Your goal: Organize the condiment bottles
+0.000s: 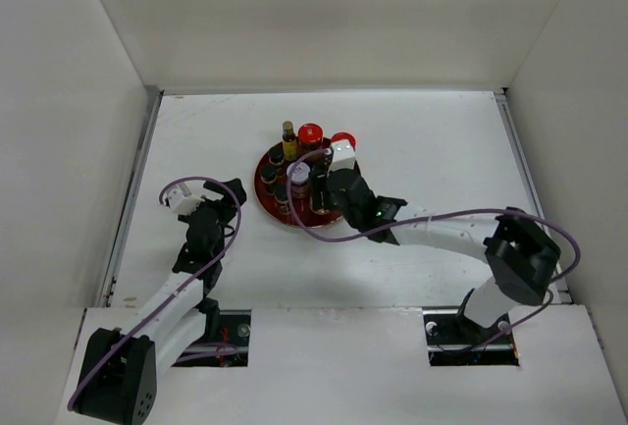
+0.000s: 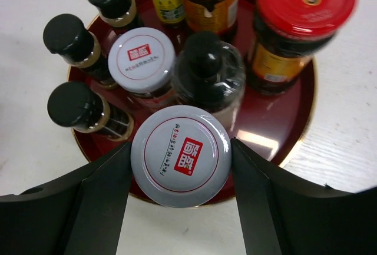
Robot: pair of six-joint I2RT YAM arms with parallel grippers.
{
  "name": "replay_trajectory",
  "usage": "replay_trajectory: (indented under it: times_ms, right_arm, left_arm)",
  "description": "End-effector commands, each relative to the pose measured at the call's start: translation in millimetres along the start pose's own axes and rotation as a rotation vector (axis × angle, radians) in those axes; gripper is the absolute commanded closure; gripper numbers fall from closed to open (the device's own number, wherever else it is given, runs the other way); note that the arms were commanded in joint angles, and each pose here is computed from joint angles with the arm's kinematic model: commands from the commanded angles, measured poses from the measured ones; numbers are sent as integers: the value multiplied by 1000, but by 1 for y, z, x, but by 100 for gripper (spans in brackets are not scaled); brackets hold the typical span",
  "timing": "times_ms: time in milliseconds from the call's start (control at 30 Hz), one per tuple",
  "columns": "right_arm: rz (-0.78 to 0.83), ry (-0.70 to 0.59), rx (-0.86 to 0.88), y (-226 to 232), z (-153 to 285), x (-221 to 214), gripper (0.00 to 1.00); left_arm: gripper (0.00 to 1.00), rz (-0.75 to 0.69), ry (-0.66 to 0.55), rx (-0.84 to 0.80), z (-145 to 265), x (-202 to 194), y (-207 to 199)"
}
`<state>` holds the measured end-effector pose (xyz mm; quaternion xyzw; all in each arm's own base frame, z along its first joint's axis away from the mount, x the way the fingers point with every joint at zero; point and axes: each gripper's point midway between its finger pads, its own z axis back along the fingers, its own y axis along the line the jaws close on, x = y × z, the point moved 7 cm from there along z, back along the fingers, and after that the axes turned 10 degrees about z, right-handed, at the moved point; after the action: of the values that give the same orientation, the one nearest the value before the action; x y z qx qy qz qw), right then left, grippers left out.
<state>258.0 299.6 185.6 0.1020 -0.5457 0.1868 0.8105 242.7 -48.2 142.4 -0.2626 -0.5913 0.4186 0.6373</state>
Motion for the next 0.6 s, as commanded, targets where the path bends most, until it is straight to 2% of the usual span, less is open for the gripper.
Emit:
replay_trajectory:
  times_ms: [0,133,200,333,433,533,567]
  right_arm:
    - [-100,-226,25,22,-9,58,51]
    - [-60,-203,10,29,-24,45,51]
    - [-50,-198,6,32,-26,41,49]
    - [-20,-166,9,37,-32,26,40]
    - [-22,-171,9,37,-27,27,25]
    - [-28,-208,22,36,-14,41,3]
    - [-29,-225,23,33,-7,47,0]
  left_arm:
    - [8,14,-27,-2,-1,4,0]
    - [2,10,-20,10,-3,2,1]
    - [2,6,-14,16,-3,0,3]
    - [0,-4,-1,29,-6,-2,3]
    - [0,-15,-11,36,-6,-1,4]
    - [0,-23,-21,34,-6,1,3]
    - [0,-22,-27,32,-6,2,3]
